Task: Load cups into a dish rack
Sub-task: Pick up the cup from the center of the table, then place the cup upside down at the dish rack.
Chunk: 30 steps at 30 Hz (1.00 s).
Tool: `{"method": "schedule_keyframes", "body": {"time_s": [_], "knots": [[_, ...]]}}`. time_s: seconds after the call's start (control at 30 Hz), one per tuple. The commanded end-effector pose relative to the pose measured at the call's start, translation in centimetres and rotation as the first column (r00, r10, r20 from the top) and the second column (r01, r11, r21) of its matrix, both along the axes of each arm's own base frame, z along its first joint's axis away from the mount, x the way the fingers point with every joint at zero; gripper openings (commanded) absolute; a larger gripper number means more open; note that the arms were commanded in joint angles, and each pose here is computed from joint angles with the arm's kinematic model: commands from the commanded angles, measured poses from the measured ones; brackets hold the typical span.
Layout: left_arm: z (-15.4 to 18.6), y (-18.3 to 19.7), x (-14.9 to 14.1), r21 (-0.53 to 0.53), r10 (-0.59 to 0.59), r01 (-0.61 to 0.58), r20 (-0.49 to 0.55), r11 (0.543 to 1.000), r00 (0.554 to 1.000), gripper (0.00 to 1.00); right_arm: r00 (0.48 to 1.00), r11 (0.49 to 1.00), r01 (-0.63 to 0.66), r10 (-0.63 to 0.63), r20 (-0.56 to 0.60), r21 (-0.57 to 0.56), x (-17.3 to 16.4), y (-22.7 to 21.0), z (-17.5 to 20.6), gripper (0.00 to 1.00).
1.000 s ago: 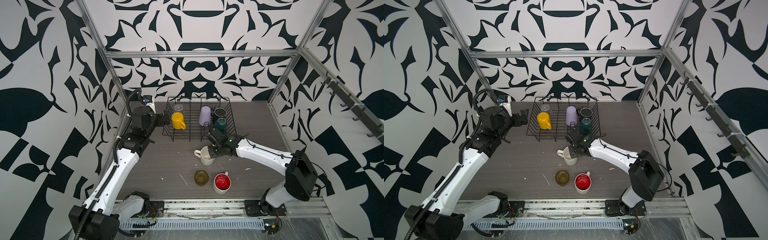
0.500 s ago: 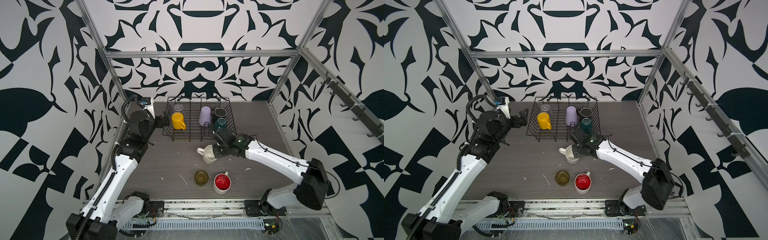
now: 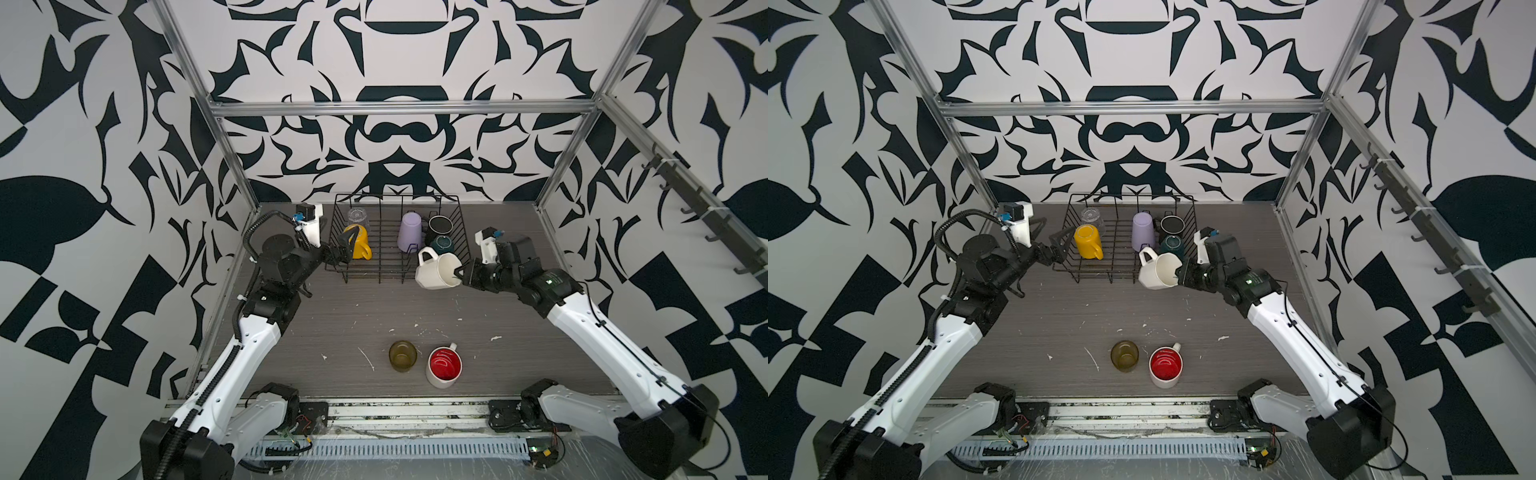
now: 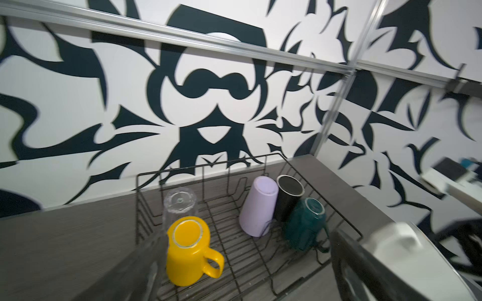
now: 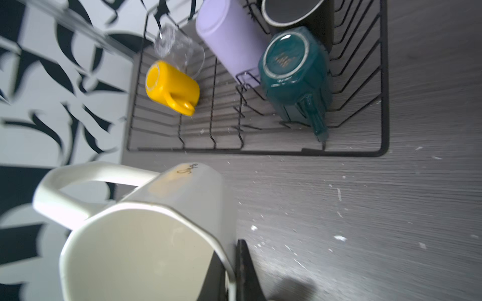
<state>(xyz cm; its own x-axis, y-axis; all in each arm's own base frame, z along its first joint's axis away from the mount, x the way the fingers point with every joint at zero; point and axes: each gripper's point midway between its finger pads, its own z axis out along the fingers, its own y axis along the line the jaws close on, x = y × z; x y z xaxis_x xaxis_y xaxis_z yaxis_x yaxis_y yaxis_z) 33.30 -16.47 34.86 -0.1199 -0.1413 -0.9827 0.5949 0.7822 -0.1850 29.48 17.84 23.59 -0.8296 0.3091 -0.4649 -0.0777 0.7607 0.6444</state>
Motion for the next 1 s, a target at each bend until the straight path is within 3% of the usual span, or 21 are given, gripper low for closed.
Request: {"method": "schedule_keyframes", "body": {"time_s": [0.0, 0.27, 0.47, 0.73, 0.97], "knots": [[1.5, -3.2, -3.0, 0.001, -0.257, 0.260, 0.137, 0.966, 0.957, 0.99, 0.980, 0.959, -0.126, 0.080, 0.182, 0.255, 1.2, 3.0, 7.2, 0.00], [0.6, -6.0, -6.7, 0.041, -0.528, 0.530, 0.180, 0.847, 0.830, 0.99, 0.941, 0.889, -0.257, 0.140, 0.309, 0.379, 2.0, 4.7, 11.9, 0.00], [0.3, -6.5, -7.6, 0.049, -0.594, 0.596, 0.179, 0.801, 0.784, 0.99, 0.904, 0.838, -0.356, 0.197, 0.380, 0.413, 1.8, 5.9, 14.3, 0.00], [-0.1, -6.8, -7.7, 0.045, -0.609, 0.611, 0.165, 0.790, 0.775, 0.99, 0.818, 0.752, -0.518, 0.295, 0.494, 0.408, -0.5, 8.6, 17.6, 0.00], [0.1, -6.9, -7.7, 0.046, -0.609, 0.611, 0.172, 0.790, 0.774, 0.99, 0.742, 0.671, -0.640, 0.411, 0.530, 0.374, -3.3, 12.5, 18.0, 0.00]]}}
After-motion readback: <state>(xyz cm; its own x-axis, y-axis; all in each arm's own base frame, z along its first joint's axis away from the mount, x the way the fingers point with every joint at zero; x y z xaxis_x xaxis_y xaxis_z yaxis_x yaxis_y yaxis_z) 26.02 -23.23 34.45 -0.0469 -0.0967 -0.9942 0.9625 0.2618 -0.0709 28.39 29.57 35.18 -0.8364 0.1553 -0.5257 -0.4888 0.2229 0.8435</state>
